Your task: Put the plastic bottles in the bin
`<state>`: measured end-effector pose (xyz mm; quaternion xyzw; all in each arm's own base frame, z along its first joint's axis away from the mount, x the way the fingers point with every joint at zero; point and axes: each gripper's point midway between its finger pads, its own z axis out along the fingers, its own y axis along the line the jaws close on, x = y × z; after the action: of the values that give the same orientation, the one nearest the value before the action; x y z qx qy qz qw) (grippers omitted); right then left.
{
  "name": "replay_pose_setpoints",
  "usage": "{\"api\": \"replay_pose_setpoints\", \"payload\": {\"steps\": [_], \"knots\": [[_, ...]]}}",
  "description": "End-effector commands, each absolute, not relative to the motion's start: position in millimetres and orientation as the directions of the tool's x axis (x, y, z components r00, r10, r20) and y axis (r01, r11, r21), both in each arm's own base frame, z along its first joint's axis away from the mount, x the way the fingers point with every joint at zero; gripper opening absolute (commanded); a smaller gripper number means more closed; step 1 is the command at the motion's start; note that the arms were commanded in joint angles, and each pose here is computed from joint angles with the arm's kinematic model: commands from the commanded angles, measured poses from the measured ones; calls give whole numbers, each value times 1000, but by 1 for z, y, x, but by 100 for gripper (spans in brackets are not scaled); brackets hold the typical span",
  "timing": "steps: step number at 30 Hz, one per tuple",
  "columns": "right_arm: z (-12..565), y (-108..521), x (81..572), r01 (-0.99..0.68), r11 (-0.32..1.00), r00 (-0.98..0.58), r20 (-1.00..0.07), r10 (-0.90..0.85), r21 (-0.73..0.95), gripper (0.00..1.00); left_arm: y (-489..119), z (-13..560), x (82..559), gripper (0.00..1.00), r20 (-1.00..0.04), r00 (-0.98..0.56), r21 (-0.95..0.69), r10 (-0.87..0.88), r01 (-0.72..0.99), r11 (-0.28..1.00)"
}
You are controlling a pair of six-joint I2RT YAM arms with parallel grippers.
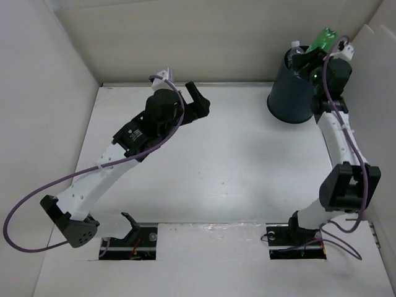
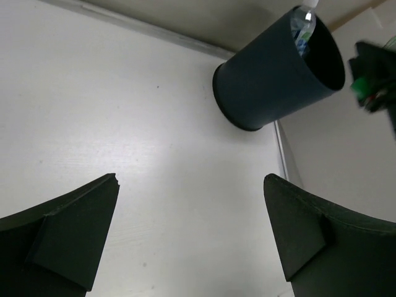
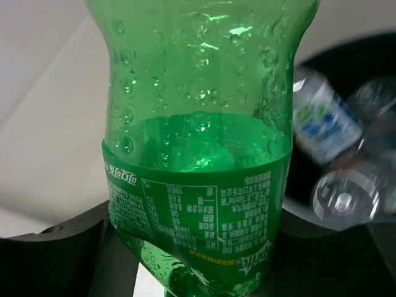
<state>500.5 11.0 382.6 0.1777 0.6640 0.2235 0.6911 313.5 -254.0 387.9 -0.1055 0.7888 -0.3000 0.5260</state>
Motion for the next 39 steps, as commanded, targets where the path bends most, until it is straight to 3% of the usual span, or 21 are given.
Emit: {"api": "replay_pose_setpoints", "payload": {"steps": [1,4,16,17,19,20,24,34,37,39], "knots": [[418,-21,532,-74,812,66,-809,584,579,0,-251,384,299,100,-777,-427,-582,-462,207,786],[442,-50,551,-23,814,118,-807,579,580,0,-251,364,288,100,-789,-458,-553,-410,238,798],[387,-111,633,254,804,78,-840,537,538,0,-229,320,275,100,-812,-472,-481,-344,209,851],[390,-112,632,281,804,94,-849,520,524,4,-228,314,275,100,-811,-479,-476,-337,205,855],[384,-114,634,313,807,95,-862,498,501,55,-229,307,276,100,-809,-489,-467,-326,199,862],[384,-117,633,329,801,105,-863,495,500,68,-228,306,277,100,-811,-489,-462,-320,201,864],[367,-123,636,372,789,84,-865,496,488,100,-228,291,280,100,-808,-507,-441,-300,182,879],[413,-135,587,443,768,113,-879,464,462,100,-216,309,293,100,-844,-446,-392,-298,133,910],[432,-104,550,435,792,49,-889,455,429,100,-203,332,301,100,-878,-391,-338,-277,93,937],[414,-84,526,435,820,-71,-894,442,371,100,-193,348,303,100,-894,-359,-310,-268,64,949]]}}
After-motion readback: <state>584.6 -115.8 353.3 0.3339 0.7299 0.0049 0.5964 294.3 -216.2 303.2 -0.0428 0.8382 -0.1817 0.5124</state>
